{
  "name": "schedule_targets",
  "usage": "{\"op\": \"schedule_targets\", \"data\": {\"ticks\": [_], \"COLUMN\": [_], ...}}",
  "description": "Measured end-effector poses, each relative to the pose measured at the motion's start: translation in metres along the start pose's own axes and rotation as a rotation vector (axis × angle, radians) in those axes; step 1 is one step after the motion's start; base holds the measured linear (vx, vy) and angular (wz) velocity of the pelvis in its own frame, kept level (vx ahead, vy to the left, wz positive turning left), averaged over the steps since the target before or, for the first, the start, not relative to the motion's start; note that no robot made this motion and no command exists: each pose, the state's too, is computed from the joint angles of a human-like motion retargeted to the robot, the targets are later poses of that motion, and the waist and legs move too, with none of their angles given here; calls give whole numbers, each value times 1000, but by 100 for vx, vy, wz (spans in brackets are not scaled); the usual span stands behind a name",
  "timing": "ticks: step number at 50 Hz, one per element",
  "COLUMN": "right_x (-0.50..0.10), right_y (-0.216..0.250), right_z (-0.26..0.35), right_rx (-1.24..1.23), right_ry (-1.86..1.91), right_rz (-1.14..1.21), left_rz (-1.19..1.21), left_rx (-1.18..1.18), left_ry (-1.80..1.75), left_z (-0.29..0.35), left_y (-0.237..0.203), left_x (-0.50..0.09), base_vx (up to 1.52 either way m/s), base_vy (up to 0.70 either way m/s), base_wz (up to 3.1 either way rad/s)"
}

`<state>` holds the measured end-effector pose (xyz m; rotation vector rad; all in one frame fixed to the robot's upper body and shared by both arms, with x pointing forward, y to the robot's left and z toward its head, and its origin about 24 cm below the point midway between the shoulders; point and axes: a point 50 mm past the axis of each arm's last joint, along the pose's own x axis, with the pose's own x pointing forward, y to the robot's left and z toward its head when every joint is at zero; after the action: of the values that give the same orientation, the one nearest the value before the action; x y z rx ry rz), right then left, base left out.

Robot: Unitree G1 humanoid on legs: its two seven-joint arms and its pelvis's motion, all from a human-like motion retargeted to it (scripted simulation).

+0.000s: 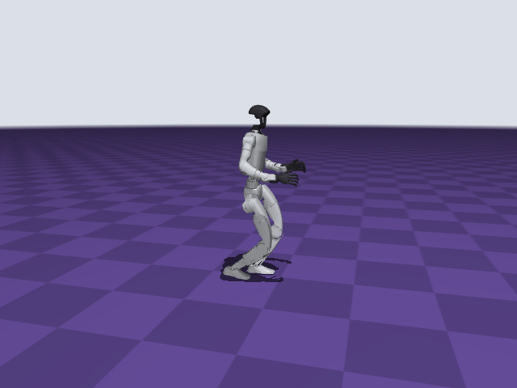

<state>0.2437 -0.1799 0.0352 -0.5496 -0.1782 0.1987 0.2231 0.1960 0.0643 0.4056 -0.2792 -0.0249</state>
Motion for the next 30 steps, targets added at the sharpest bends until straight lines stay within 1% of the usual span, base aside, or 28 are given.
{"op": "schedule_targets", "data": {"ticks": [7,14,19,23,26,30], "right_x": [25,19,-9,-35,-44,-41], "right_y": [-13,-8,15,25,19,0], "right_z": [36,49,20,-9,-19,-19], "right_rx": [34,100,152,126,91,45], "right_ry": [-159,-212,-54,98,147,140], "right_rz": [-65,29,148,214,215,153], "left_rz": [-47,-90,-75,6,79,139], "left_rx": [-69,-118,-137,-154,-138,-64], "left_ry": [210,262,124,8,-62,-97], "left_z": [-31,-33,-7,14,27,30], "left_y": [-8,-4,6,16,26,37], "left_x": [-32,-49,-39,-26,-17,-7], "base_vx": [-9,0,7,4,3,1], "base_vy": [-11,-2,6,7,6,3], "base_wz": [-44,-6,28,3,16,8]}}
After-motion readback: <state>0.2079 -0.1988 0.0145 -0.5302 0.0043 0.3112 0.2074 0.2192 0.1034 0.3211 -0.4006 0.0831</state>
